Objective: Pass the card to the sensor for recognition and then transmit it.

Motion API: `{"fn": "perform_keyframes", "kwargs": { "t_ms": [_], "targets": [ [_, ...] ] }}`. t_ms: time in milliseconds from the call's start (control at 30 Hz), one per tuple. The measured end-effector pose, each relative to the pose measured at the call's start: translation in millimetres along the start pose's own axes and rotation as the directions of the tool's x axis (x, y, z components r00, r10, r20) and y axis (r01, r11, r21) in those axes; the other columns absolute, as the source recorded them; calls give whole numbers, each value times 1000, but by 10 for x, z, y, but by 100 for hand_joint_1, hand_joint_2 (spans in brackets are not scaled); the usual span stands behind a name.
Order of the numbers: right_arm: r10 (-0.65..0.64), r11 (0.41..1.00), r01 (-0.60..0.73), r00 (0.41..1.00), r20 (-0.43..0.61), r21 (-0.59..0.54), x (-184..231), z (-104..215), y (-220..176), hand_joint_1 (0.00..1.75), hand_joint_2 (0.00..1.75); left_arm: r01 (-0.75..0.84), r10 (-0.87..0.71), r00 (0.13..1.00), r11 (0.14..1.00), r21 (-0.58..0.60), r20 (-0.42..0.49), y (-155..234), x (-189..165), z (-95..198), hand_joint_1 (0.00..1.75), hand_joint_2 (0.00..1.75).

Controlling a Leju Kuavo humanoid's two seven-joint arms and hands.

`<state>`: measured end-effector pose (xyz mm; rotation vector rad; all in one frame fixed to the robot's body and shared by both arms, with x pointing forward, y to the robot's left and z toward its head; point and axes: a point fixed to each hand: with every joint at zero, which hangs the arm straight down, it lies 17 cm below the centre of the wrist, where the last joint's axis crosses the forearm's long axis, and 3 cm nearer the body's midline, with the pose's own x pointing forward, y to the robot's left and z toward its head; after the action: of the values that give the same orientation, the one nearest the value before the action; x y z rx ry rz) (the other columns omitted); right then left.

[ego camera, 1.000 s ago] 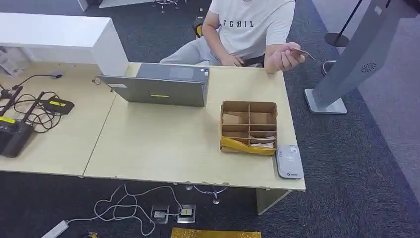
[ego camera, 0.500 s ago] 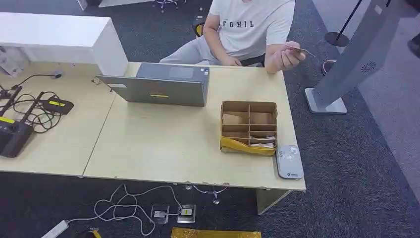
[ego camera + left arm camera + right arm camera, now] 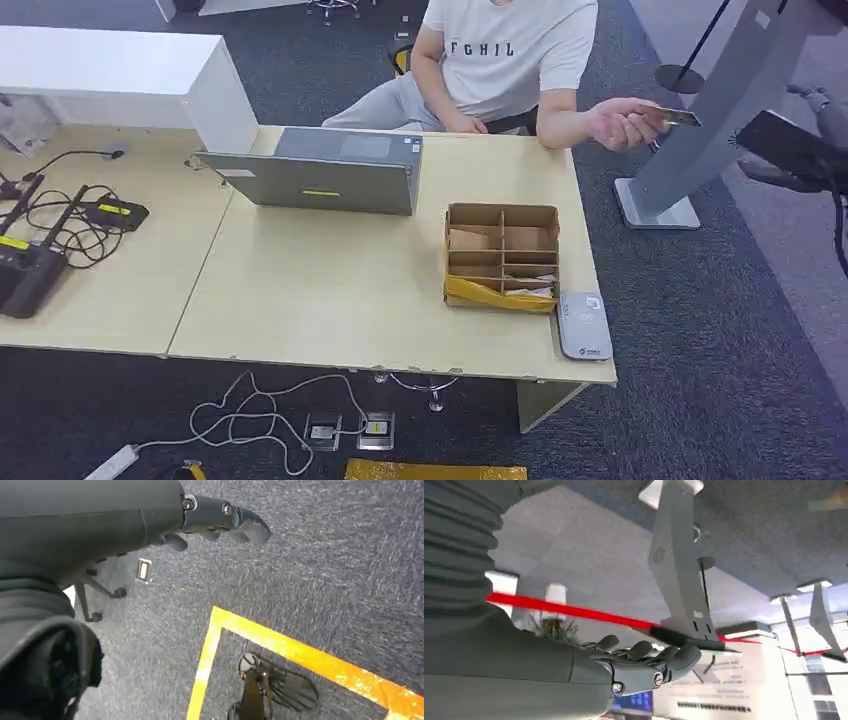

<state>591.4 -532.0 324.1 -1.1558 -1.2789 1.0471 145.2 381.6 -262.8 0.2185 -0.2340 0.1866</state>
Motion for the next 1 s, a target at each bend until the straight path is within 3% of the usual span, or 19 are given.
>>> {"fn": "perform_keyframes", "kwargs": {
  "t_ms": [133, 667, 1000],
  "targets": [
    [53, 999, -53, 999, 13, -11, 57, -10, 76, 0, 175, 3, -3, 1000, 1000, 6, -3, -7, -7, 0, 0, 0],
    [47, 996, -50, 998, 42, 70, 212, 69, 493, 0, 175, 16, -16, 1000, 1000, -5, -5, -95, -34, 11, 0, 0],
    [45, 996, -49, 998, 53, 77, 253, 104, 530, 0, 175, 18, -18, 1000, 1000, -5, -6, -96, -44, 11, 0, 0]
  ]
}}
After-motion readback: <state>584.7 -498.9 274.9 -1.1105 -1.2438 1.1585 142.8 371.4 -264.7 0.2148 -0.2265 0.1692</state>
